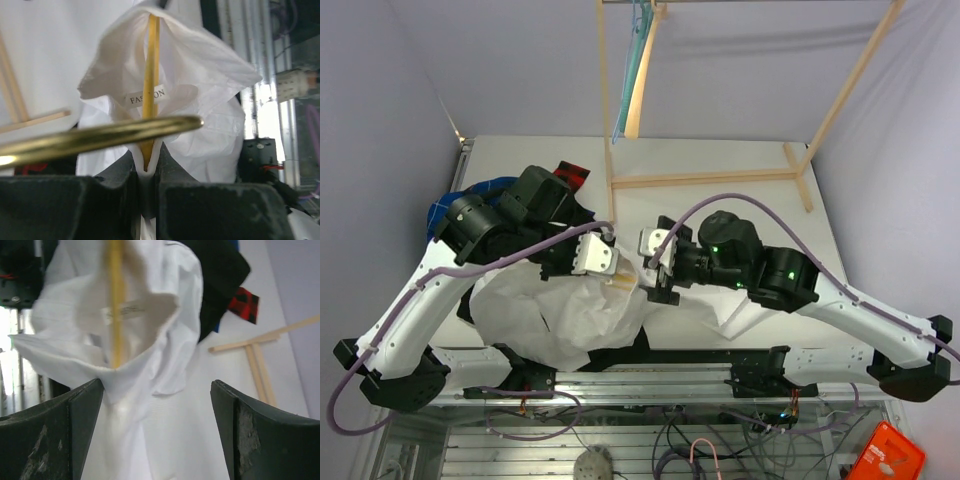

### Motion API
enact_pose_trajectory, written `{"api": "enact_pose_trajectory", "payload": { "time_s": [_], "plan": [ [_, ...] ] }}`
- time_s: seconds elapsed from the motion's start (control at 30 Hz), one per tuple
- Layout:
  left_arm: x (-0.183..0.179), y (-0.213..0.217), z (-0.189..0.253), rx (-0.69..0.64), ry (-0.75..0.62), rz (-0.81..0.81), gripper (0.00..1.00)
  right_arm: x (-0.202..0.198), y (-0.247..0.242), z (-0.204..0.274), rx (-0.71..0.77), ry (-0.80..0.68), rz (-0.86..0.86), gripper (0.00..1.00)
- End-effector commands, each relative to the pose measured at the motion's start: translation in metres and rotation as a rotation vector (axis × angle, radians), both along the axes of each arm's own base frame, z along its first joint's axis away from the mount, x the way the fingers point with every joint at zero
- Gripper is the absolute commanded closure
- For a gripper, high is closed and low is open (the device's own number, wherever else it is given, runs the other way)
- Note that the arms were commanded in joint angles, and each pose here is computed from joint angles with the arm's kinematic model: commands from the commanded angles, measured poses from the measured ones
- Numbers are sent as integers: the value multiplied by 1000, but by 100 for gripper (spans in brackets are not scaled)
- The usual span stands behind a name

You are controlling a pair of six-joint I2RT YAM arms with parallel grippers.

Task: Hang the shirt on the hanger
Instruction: Hang the shirt on the hanger.

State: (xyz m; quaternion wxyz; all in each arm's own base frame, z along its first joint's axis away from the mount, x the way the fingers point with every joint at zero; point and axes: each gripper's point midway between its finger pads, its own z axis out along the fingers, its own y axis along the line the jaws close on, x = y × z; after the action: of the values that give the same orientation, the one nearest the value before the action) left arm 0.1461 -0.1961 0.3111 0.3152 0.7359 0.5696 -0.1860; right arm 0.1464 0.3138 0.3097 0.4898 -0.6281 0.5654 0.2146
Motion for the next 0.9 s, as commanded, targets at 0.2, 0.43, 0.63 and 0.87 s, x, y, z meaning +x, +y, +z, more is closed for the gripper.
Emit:
{"api": "enact_pose_trajectory", "payload": {
  "time_s": [0.2, 0.43, 0.63, 0.87],
  "plan": [
    [-27, 3, 0, -16, 76, -57, 93, 13, -13, 19, 50, -54, -78, 12],
    [-23, 8, -2, 6, 53, -42, 93, -4, -28, 30, 44, -3, -52, 16],
    [-16, 9, 8, 2, 8, -26, 93, -30, -43, 14, -29, 149, -21, 19],
    [-12, 2, 29, -48, -20, -18, 93, -31, -40, -17, -50, 179, -20, 21]
  ]
}}
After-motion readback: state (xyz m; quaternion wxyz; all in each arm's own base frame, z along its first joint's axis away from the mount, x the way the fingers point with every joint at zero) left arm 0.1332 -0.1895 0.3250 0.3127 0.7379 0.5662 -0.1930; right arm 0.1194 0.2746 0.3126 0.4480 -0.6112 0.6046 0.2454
